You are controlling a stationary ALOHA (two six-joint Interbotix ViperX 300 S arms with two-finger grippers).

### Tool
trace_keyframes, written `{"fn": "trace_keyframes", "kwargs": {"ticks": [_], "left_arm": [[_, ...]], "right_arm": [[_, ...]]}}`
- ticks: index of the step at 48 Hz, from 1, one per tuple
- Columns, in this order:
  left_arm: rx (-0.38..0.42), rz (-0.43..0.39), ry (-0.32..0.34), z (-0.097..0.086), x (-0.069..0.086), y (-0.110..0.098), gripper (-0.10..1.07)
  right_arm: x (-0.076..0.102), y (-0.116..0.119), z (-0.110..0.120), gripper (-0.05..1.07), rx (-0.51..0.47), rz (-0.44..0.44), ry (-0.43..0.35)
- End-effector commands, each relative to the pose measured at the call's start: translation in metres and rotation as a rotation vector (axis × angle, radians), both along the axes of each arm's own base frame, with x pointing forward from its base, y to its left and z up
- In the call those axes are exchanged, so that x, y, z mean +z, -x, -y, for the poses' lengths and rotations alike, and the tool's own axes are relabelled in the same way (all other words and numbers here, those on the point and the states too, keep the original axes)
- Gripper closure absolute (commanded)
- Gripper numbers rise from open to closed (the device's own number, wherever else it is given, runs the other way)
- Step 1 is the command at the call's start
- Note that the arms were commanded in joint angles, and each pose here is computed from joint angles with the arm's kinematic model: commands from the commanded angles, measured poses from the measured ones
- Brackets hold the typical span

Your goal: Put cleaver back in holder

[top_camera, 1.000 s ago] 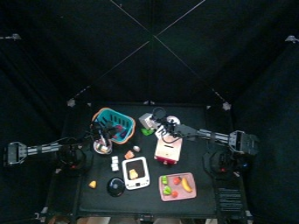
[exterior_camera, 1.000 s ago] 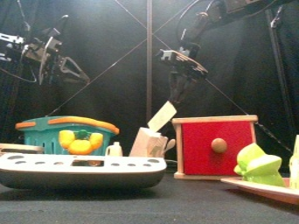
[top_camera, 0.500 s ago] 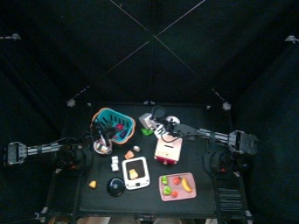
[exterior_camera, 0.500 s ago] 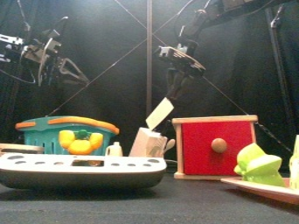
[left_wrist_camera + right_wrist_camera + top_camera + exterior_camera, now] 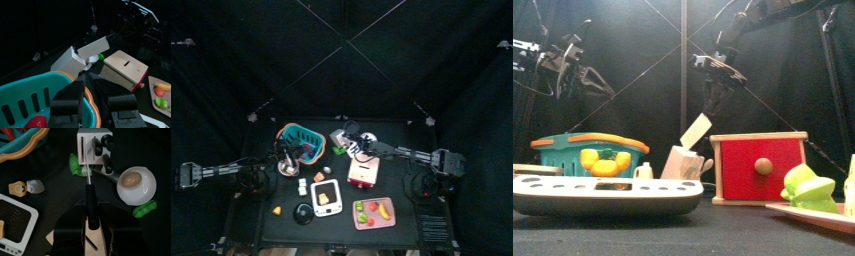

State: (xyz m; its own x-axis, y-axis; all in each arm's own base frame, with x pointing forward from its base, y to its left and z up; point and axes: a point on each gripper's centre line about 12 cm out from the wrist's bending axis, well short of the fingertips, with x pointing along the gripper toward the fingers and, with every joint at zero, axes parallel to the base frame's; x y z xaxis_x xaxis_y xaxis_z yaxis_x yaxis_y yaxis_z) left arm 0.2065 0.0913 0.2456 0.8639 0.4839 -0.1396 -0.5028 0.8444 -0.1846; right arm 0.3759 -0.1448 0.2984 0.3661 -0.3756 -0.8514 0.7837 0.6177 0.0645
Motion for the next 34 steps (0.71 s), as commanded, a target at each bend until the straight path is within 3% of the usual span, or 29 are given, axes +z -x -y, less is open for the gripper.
{"fn": "trace_keyframes", "kwargs": {"ticks": [1,34], "left_arm": [[0.006,0.015,-0.004,-0.0014,0.0050,-0.0015,0.37],[0.005,0.012,0.000,-0.0012,0.0040,-0.0013,0.37]], "right_arm": [[0.0202,-0.0014,-0.0019,0.48,0.008,0.051,0.019],[0.0132,-0.0056,-0.0029,0.48,0.012,0.036,0.011]]}}
